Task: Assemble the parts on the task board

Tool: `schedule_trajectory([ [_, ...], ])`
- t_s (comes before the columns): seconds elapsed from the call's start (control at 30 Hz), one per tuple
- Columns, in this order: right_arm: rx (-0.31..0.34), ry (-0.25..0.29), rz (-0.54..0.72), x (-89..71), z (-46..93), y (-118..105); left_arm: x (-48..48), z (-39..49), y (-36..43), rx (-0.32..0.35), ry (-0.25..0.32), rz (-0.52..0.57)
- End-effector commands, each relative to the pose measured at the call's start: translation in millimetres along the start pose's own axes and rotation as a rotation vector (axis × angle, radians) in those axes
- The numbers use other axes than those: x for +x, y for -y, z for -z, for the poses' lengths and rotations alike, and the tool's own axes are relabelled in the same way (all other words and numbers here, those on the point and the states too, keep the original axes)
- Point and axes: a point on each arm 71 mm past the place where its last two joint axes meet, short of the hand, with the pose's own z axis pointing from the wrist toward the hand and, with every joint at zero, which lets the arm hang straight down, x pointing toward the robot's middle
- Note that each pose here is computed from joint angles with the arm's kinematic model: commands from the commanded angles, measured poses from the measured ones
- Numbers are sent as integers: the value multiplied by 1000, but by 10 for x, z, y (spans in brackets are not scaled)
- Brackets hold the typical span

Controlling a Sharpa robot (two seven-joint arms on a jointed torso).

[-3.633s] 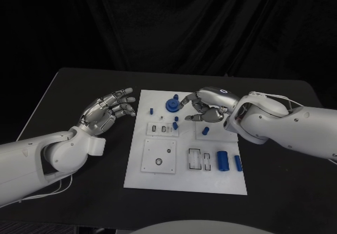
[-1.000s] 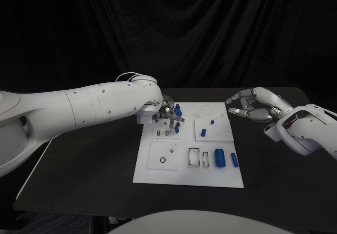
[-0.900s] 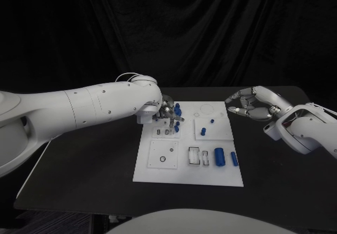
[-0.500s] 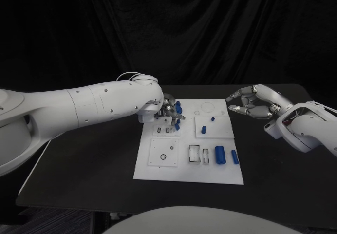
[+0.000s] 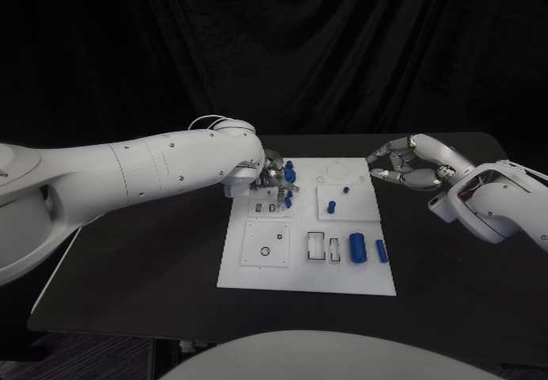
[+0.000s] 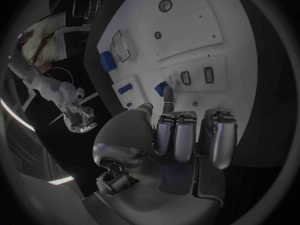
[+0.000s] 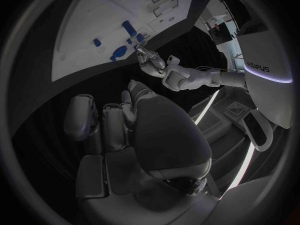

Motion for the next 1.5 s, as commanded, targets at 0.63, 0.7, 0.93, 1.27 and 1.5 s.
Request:
schedule_trajectory([
  [0.63, 28, -23, -11, 30, -2, 21, 39, -50, 6, 12, -11, 3],
  [0.7, 30, -25, -11, 32, -4, 23, 48, -56, 9, 13, -14, 2],
  [0.93, 36, -30, -12, 33, -9, 36, 78, -74, 21, 18, -26, -1],
  [1.27, 38, -37, -14, 41, -20, 37, 117, -97, 29, 19, -41, -5],
  [1.5, 40, -42, -15, 46, -25, 38, 132, -102, 29, 17, -49, -8],
])
